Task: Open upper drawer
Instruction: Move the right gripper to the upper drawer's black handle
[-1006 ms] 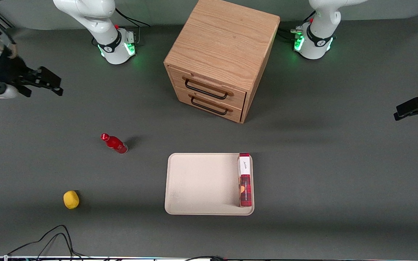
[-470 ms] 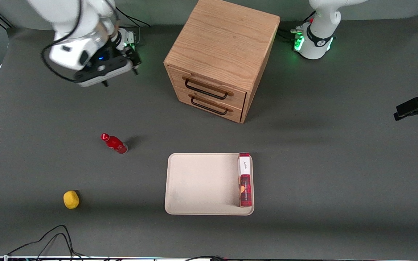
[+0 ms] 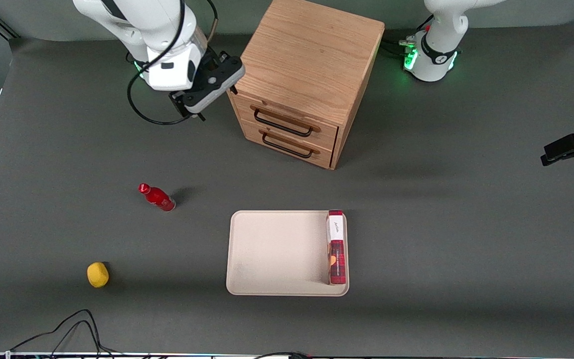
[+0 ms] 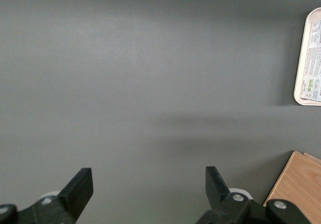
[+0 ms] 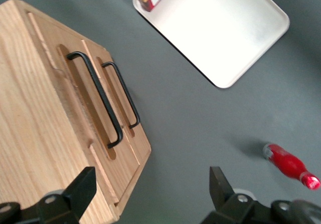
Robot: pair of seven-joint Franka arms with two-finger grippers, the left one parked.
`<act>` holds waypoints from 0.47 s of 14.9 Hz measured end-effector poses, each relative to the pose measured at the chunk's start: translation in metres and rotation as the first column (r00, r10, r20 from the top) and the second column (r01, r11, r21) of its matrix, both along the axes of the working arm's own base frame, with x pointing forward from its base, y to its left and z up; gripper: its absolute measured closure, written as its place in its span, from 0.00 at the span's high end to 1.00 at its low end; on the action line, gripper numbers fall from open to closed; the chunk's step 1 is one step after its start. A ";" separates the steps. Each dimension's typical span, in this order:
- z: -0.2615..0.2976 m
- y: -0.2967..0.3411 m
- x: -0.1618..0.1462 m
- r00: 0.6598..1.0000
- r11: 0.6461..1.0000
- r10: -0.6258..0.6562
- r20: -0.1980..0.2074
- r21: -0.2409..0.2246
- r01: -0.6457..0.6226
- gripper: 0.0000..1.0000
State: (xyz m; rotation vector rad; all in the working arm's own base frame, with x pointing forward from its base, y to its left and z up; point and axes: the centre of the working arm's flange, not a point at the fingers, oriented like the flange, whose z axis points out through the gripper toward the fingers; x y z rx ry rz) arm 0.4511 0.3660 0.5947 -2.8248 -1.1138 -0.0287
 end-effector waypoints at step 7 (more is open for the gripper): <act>-0.017 0.032 -0.009 0.983 0.982 0.181 -0.014 0.062 -0.180 1.00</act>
